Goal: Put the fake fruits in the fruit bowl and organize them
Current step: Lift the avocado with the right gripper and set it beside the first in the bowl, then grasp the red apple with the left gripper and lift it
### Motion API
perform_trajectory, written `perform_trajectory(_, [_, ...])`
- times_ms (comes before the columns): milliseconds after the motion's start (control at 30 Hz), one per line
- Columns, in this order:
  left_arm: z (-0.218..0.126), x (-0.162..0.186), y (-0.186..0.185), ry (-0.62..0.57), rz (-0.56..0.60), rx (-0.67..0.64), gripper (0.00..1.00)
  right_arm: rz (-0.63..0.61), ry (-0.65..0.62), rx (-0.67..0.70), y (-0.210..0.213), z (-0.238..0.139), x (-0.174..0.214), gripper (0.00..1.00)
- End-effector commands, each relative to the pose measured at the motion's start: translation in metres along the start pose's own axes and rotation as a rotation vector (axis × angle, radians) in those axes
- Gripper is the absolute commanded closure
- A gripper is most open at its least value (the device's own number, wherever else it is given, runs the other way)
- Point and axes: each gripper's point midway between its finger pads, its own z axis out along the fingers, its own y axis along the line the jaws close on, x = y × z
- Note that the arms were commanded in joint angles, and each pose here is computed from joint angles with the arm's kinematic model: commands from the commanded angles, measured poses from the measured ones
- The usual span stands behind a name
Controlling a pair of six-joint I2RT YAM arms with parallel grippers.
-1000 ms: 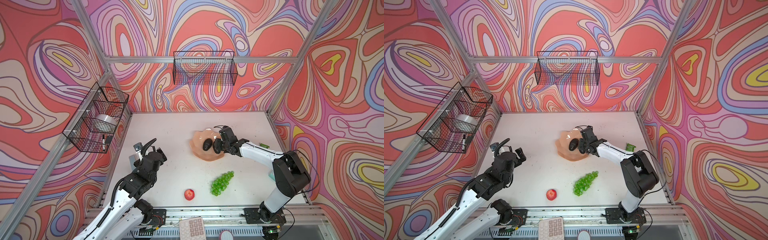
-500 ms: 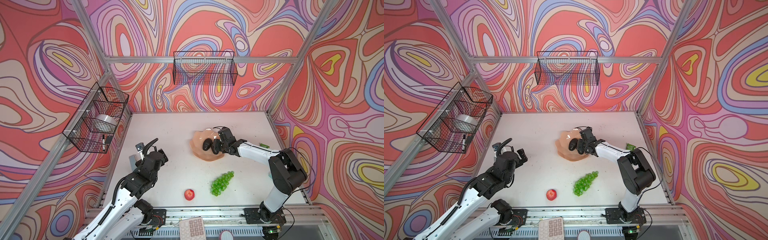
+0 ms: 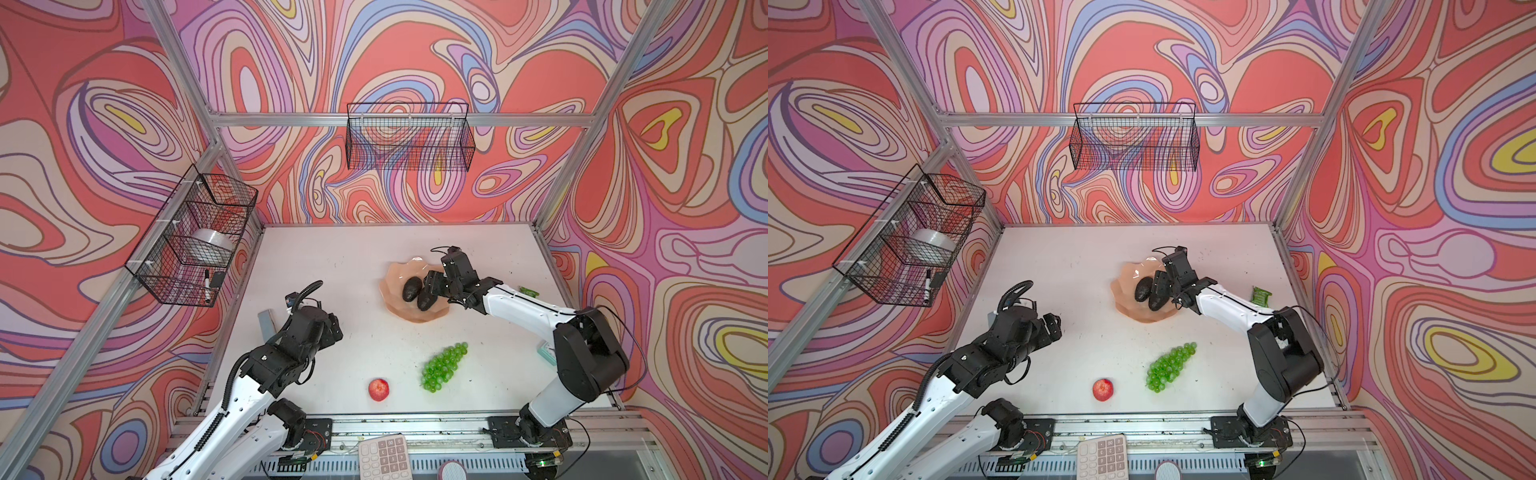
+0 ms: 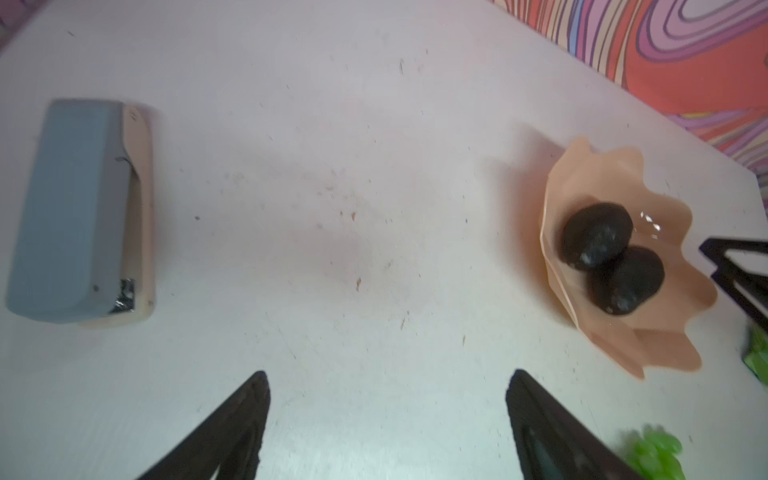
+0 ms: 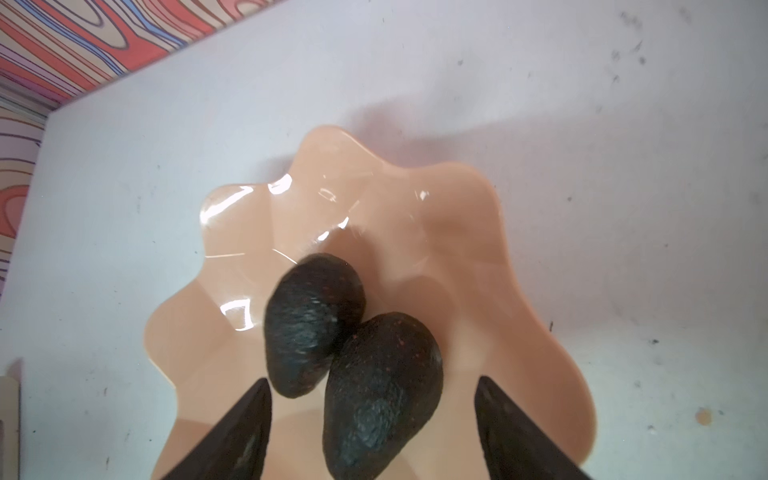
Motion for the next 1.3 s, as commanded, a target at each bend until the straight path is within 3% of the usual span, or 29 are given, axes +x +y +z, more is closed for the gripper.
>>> perform_trajectory(0, [-0.004, 0.051, -0.010, 0.246, 0.001, 0.081, 0.16, -0.040, -0.127, -0.029, 0.014, -0.031, -0.037, 0.17])
perform_trajectory(267, [-0.021, 0.119, -0.055, 0.418, 0.202, 0.165, 0.16, -0.065, -0.238, -0.024, 0.008, -0.056, -0.052, 0.08])
perform_trajectory(433, [-0.026, 0.157, -0.070, 0.467, 0.438, 0.060, 0.14, -0.070, -0.230, -0.006, 0.001, -0.055, -0.044, 0.07])
perform_trajectory(600, [-0.017, 0.194, -0.091, 0.521, 0.548, 0.029, 0.13, -0.070, -0.227, -0.014, -0.001, -0.057, -0.039, 0.07])
perform_trajectory(867, [-0.003, 0.207, -0.076, 0.545, 0.552, -0.095, 0.12, -0.071, -0.245, -0.002, -0.007, -0.066, -0.038, 0.07])
perform_trajectory(1100, [0.008, 0.216, -0.061, 0.561, 0.522, -0.112, 0.12, -0.062, -0.242, -0.001, -0.008, -0.065, -0.036, 0.06])
perform_trajectory(1267, [0.015, 0.225, -0.047, 0.594, 0.503, -0.166, 0.23, -0.063, -0.246, -0.003, -0.008, -0.067, -0.038, 0.06])
